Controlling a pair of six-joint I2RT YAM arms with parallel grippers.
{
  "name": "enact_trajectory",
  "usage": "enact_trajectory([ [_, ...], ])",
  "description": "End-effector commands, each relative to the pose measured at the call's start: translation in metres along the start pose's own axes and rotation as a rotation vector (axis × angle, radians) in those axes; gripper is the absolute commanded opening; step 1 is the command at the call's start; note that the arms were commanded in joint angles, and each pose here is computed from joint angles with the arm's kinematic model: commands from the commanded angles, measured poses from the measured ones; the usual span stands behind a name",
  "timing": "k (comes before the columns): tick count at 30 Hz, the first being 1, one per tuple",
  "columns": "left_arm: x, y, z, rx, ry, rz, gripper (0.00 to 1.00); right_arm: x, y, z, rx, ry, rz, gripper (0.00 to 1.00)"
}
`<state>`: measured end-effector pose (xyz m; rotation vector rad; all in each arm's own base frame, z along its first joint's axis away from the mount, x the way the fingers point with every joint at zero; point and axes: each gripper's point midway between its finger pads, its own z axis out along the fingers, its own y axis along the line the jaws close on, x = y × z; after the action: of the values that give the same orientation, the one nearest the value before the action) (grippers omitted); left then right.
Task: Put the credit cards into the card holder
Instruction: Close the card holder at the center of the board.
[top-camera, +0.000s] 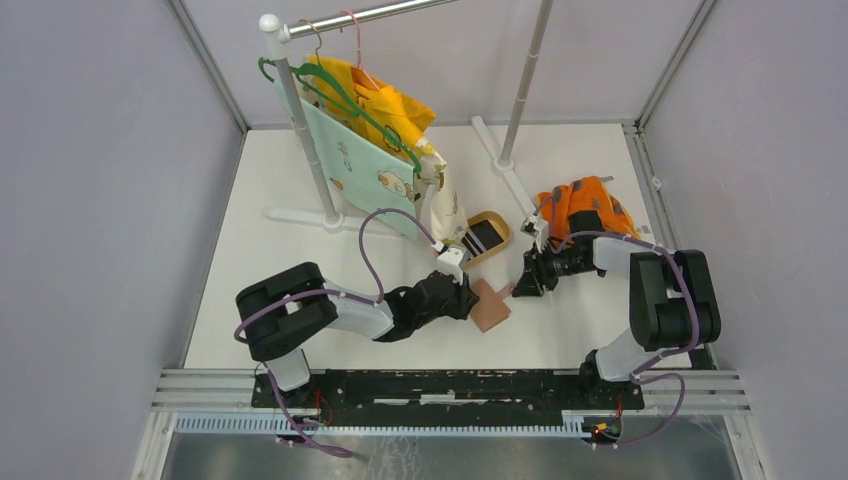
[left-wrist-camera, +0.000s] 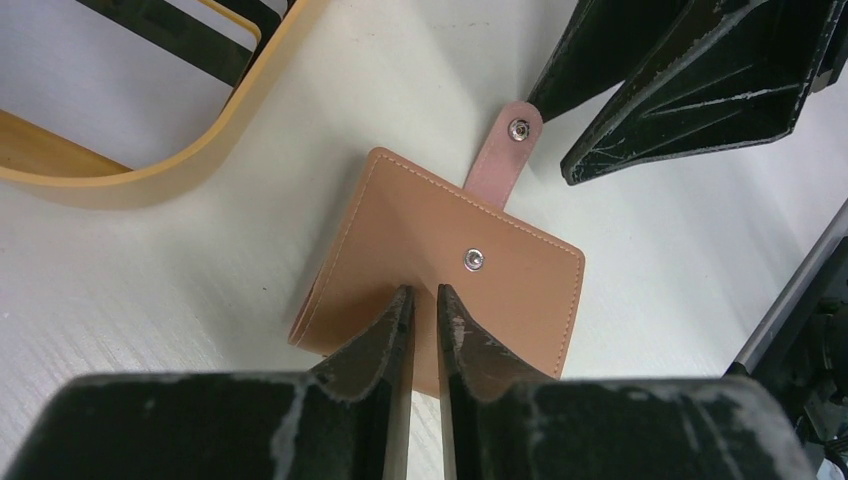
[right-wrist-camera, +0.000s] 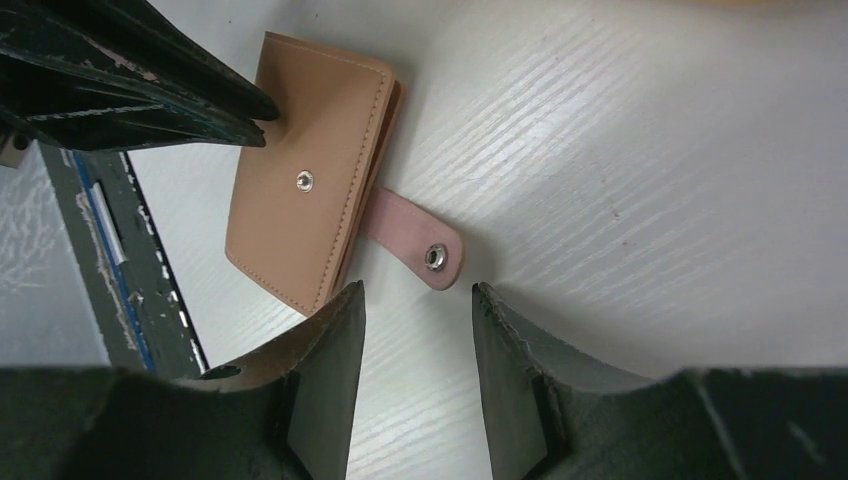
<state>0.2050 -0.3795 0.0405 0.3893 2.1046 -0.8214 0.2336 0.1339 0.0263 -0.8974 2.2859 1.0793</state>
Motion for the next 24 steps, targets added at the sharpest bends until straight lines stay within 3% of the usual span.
enact_trajectory([
  [1, -0.008, -0.001, 0.006, -0.007, -0.033, 0.035, 0.20, -0.017, 0.007, 0.001, -0.072, -0.049, 0.057, 0.48],
  [24, -0.006, -0.005, 0.008, 0.012, -0.024, 0.030, 0.20, -0.019, -0.006, 0.004, -0.170, -0.135, 0.259, 0.38],
])
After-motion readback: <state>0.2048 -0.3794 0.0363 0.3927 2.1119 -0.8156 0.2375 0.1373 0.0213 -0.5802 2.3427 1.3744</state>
